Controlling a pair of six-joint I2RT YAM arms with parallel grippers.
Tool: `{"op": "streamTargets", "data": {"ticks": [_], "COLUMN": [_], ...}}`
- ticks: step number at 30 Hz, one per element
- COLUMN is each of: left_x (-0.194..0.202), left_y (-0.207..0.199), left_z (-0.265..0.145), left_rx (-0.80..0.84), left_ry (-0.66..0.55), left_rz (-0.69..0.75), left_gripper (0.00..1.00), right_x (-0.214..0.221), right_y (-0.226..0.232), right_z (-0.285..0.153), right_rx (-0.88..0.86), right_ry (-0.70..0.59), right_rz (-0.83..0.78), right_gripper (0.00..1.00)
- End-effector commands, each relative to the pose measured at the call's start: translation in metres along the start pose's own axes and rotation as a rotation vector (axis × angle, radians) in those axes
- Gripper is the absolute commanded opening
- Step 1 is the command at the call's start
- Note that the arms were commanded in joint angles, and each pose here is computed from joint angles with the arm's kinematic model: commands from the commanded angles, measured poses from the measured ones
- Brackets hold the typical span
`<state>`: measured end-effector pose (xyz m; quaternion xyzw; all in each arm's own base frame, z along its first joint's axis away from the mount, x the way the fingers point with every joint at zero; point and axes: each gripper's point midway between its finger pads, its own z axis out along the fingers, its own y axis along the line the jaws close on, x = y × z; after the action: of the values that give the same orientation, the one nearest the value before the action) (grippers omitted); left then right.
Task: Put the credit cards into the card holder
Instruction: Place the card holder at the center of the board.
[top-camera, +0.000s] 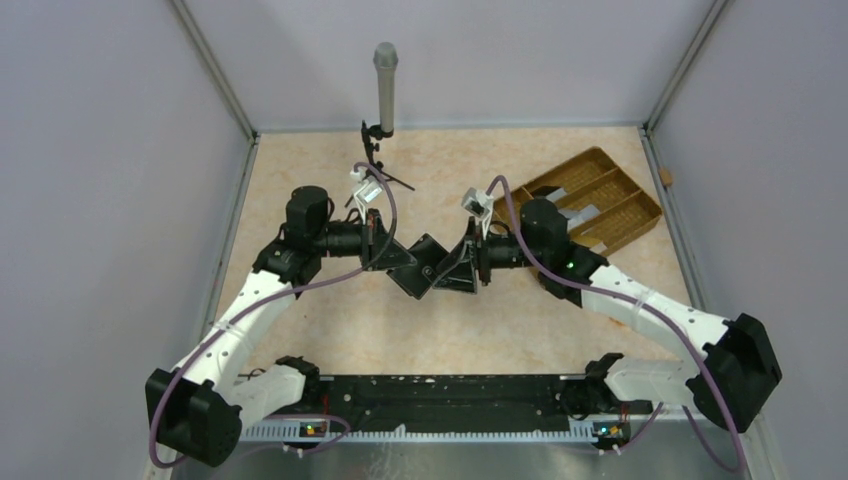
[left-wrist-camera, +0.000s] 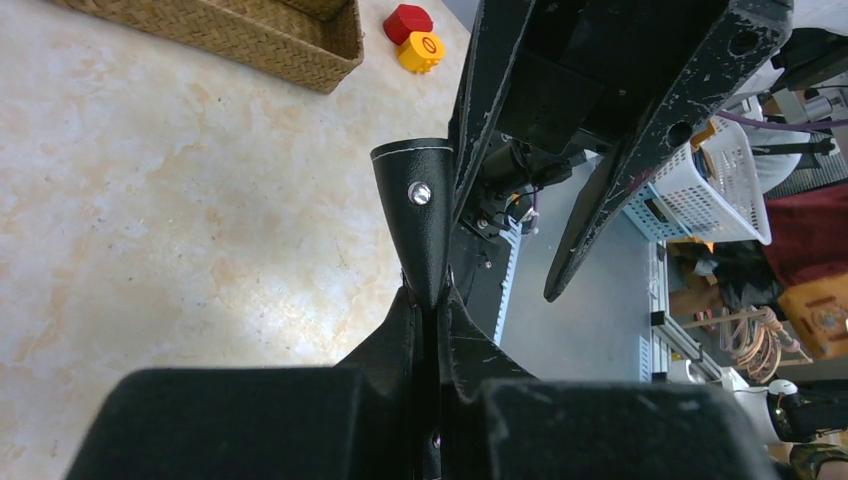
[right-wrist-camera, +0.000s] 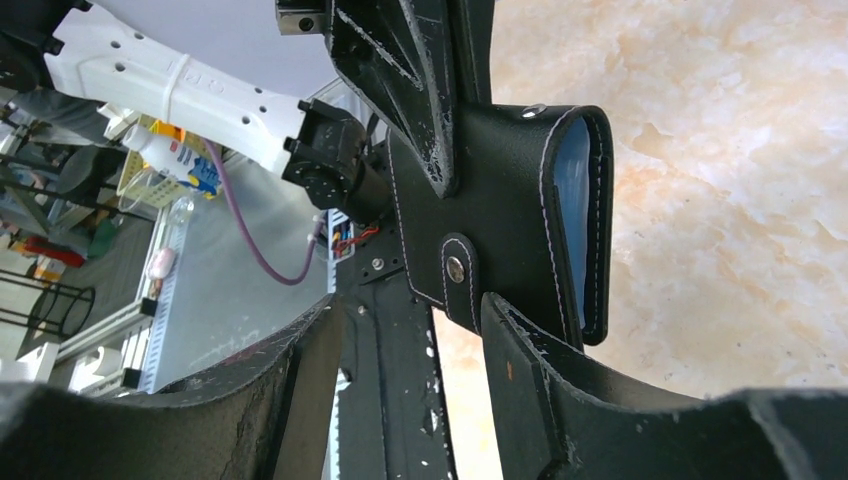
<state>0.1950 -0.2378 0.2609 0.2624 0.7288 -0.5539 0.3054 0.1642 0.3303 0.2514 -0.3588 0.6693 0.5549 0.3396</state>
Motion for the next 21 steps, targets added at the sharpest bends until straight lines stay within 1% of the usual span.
{"op": "streamTargets", "data": {"ticks": [1, 8, 10, 12, 16, 20, 21], "left_x": [-0.006, -0.005, -0.005, -0.006, -0.007, -0.007, -0.007], "left_y": [-0.022, -0.026, -0.021, -0.017, -0.007, 0.004, 0.008], "left_z": [-0.001, -0.001, 0.0, 0.001, 0.002, 0.003, 0.004], "left_rx": [0.1, 0.118, 0.098, 0.076, 0.024, -0.03, -0.046], "left_ry": [-0.007, -0.006, -0.011, -0.014, -0.025, -0.026, -0.024], "left_rz": [0.076, 0.08, 0.078, 0.073, 0.066, 0.051, 0.043], "left_gripper": [0.0, 0.0, 0.0, 0.0, 0.0, 0.0, 0.0], "right_x": [-0.011, -0.01, -0.01, -0.009, -0.009, -0.01, -0.011], "right_y": [0.004, -0.001, 0.003, 0.006, 0.014, 0.022, 0.025], "right_z": [0.004, 0.008, 0.01, 0.012, 0.015, 0.015, 0.014], "right_rx": [-0.058, -0.06, -0.087, -0.114, -0.149, -0.177, -0.185], "right_ry": [-0.018, -0.008, -0.005, -0.001, 0.006, 0.006, 0.008], "right_rz": [-0.06, -0.074, -0.07, -0.064, -0.076, -0.091, -0.096], "right_gripper": [0.52, 0.52, 0.49, 0.43, 0.25, 0.03, 0.0]}}
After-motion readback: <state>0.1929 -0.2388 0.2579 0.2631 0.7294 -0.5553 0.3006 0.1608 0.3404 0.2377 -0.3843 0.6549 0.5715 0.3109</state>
